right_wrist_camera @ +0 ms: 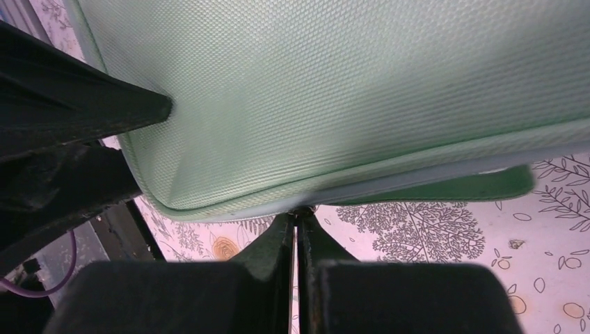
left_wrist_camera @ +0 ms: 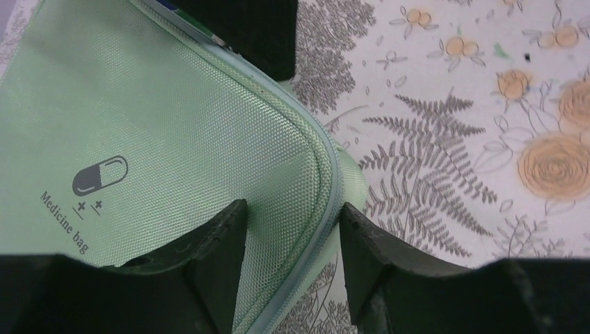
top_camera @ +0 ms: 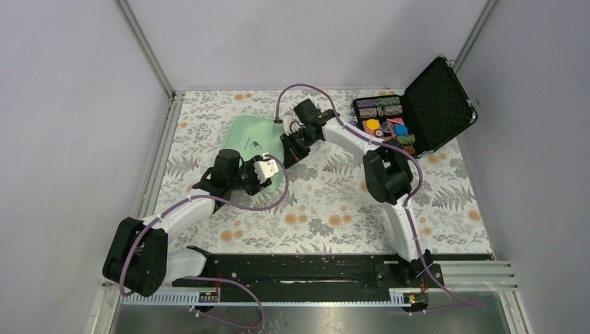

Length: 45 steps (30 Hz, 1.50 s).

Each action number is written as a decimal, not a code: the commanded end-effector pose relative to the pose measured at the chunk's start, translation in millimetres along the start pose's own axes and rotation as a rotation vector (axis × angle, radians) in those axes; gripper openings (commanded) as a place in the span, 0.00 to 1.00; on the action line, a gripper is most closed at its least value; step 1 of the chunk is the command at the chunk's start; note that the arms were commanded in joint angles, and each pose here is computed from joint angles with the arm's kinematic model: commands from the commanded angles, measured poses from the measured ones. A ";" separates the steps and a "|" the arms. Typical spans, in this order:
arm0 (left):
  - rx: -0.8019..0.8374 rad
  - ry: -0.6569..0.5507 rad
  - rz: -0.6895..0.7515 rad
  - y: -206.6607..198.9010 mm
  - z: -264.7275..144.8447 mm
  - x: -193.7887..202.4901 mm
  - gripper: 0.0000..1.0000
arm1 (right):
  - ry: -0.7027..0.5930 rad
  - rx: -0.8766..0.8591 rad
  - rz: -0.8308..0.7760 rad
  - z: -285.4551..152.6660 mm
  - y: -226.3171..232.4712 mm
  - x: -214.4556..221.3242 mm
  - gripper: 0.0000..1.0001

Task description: Organize the medicine kit

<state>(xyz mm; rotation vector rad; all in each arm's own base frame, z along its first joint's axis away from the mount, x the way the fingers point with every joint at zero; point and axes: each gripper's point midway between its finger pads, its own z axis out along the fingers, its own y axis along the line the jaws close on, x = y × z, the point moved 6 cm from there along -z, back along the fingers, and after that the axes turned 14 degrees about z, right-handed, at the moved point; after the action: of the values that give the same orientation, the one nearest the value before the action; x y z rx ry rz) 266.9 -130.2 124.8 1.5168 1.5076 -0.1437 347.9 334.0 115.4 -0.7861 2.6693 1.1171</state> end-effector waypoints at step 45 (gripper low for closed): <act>-0.165 -0.215 -1.097 234.5 54.0 70.1 0.73 | -0.008 0.095 -0.176 -28.5 -4.3 -17.1 0.00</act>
<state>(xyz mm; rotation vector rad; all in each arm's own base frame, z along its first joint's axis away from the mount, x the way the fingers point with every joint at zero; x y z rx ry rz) 505.5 -43.2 134.2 0.2559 2.1210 -0.5712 353.3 317.9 123.8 -0.9670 2.6256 0.9717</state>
